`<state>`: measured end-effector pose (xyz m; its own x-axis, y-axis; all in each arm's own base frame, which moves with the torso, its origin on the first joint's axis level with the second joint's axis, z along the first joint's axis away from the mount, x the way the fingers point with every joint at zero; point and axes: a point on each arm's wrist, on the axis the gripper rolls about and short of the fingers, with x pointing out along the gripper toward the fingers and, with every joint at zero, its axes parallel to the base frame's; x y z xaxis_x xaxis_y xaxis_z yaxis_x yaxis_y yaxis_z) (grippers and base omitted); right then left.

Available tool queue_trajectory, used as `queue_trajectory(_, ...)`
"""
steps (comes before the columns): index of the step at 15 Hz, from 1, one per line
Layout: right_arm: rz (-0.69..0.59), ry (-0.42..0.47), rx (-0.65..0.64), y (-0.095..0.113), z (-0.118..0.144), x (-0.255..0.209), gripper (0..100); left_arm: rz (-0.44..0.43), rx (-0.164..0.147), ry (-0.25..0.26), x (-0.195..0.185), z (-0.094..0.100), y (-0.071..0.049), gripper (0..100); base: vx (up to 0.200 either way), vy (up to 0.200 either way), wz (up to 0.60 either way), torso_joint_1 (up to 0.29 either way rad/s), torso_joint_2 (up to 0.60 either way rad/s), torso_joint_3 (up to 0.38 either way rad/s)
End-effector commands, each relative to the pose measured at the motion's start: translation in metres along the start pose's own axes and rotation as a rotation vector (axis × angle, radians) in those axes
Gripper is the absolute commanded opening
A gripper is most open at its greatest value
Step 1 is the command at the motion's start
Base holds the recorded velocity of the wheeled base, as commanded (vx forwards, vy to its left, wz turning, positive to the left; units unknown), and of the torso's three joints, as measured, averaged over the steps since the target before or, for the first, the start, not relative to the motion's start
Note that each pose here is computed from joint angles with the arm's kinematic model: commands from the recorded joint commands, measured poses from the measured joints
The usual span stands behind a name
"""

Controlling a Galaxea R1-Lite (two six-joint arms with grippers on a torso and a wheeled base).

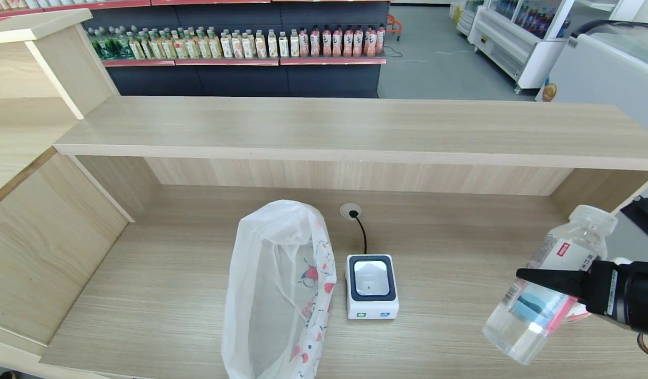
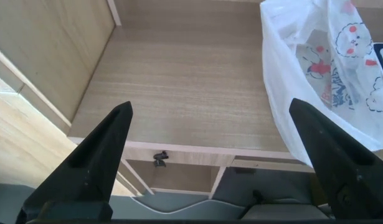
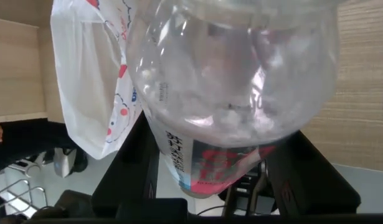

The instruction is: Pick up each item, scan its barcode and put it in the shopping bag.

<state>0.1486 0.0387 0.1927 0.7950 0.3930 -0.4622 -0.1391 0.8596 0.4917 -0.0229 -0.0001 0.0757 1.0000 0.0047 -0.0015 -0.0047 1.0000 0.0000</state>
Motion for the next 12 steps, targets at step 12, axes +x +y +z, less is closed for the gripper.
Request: queue_trajectory(12, -0.136, 0.035, -0.01, 0.003, 0.012, 0.039, 0, 0.0, 0.003, 0.0, 0.0, 0.0, 0.0, 100, -0.067, 0.017, 0.0, 0.0, 0.0, 0.002)
